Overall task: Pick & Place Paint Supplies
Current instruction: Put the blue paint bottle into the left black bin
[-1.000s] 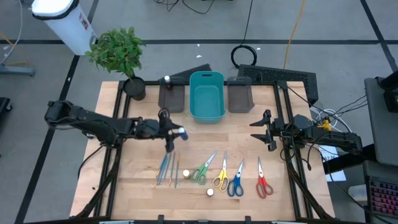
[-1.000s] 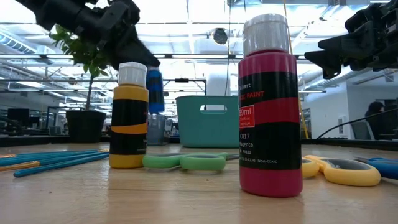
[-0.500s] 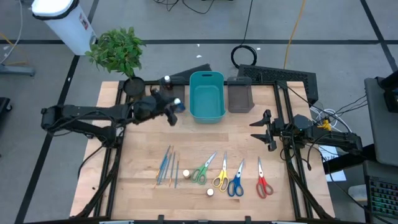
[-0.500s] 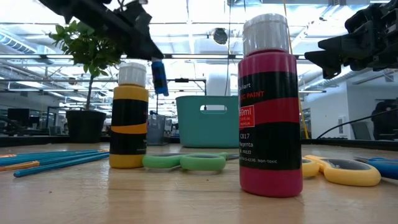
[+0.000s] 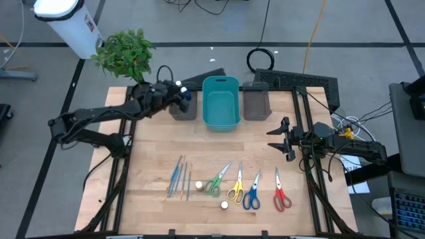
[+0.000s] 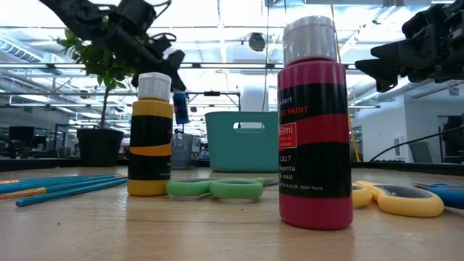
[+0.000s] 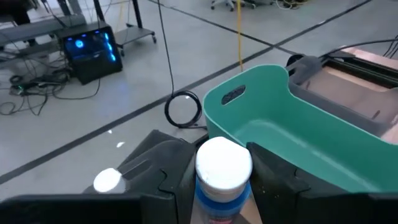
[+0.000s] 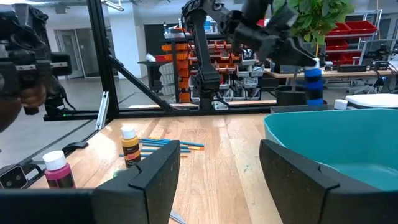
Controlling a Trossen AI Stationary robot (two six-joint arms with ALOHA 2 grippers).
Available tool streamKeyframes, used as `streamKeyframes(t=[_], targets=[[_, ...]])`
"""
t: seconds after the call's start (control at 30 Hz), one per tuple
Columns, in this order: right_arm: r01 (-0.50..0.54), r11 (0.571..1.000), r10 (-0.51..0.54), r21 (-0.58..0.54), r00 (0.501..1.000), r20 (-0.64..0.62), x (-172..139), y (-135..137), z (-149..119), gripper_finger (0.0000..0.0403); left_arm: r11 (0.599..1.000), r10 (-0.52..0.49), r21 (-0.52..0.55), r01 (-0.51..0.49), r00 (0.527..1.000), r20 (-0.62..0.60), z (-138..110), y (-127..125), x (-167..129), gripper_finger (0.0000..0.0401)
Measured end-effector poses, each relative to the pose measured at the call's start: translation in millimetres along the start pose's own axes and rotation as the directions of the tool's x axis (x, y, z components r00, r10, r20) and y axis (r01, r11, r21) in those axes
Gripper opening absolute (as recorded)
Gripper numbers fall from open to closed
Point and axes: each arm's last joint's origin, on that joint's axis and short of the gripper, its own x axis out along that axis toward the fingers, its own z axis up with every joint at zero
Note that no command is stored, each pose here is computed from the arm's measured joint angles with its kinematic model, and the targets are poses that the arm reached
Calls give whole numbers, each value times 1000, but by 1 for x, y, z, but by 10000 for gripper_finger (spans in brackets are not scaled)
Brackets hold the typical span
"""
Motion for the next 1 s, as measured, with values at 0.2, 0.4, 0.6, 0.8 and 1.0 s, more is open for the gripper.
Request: streamKeyframes(t=[0.2,0.4,0.6,0.8,1.0], targets=[[0,1000,0,0,1000,0,0,0,0,212,998,60,-16,-60,998,-12,-12,12,29,136],[0,1000,0,0,1000,0,0,0,0,212,990,126,-55,-128,992,-32,-26,29,53,136],[0,1000,0,0,1000,0,0,0,0,212,983,154,-92,-159,986,-61,-39,41,69,136],[0,1000,0,0,1000,0,0,0,0,212,984,147,-97,-152,987,-59,-47,42,79,136],[0,1000,0,0,1000,0,0,0,0,212,992,101,-64,-106,992,-81,-42,39,93,136]])
